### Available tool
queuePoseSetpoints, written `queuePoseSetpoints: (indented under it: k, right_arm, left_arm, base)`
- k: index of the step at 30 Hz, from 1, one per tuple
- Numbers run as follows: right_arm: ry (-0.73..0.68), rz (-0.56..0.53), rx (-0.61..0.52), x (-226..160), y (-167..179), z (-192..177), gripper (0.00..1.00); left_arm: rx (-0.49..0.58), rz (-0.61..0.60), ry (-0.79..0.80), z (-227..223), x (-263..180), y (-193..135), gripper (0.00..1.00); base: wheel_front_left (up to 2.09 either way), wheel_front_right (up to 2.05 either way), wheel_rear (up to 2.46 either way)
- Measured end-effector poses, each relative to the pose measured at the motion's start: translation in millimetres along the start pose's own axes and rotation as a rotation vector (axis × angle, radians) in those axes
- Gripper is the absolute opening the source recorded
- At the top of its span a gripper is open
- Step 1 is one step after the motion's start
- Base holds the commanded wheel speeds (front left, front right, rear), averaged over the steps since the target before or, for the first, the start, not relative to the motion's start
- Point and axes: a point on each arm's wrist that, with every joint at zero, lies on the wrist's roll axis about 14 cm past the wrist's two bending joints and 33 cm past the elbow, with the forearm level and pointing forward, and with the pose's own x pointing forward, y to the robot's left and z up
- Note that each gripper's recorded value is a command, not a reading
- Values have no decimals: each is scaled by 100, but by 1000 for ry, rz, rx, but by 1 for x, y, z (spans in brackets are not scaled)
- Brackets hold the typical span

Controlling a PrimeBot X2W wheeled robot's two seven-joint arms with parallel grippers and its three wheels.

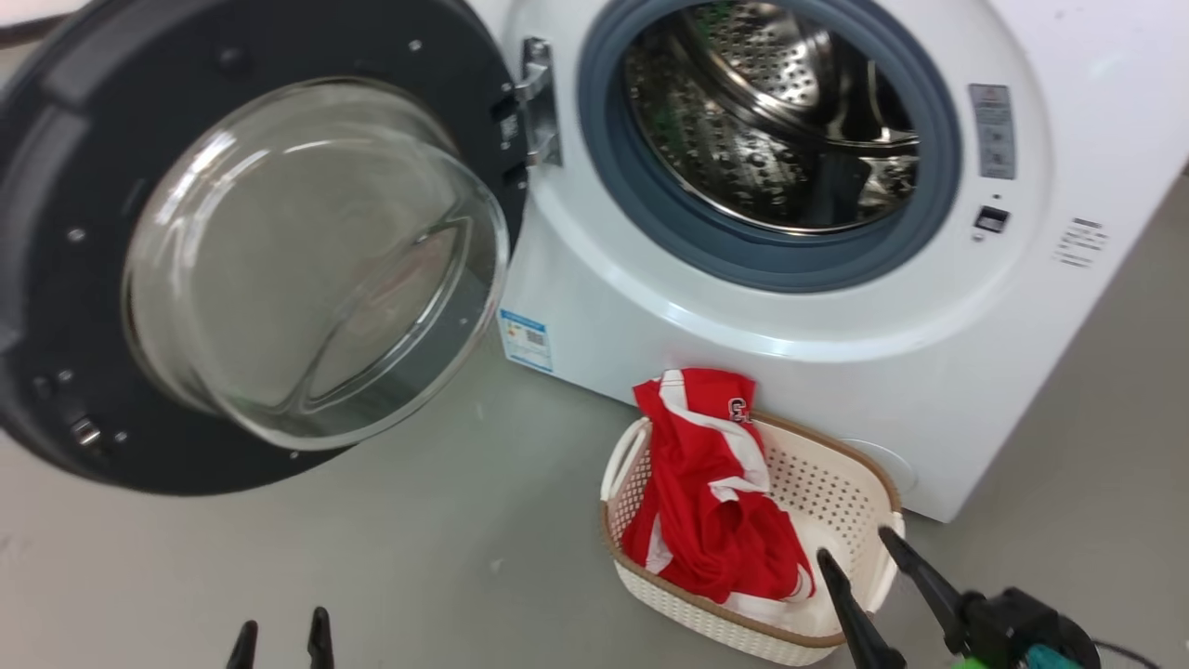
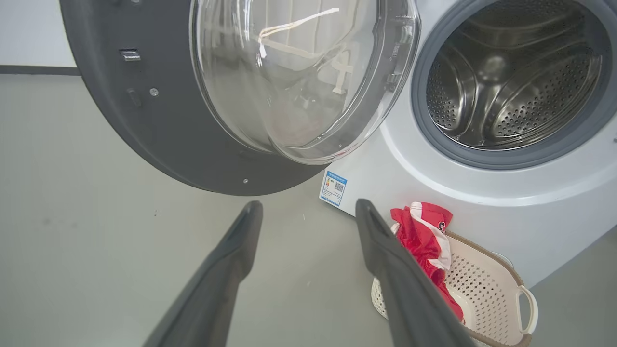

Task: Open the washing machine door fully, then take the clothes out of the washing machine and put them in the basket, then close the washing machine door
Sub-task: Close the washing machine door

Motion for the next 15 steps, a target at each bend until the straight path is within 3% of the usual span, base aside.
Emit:
queuePoseSetpoints:
  k: [7, 15]
  right_arm:
    - [18, 172, -37, 39, 35, 0, 100]
    - [38, 239, -18, 51, 52, -5, 100]
  left_arm:
    - [-32, 123, -20, 8, -8, 23, 100]
    - [-46, 179, -12, 6, -18, 33, 100]
  base:
    - [0, 0, 0]
    - [0, 0, 0]
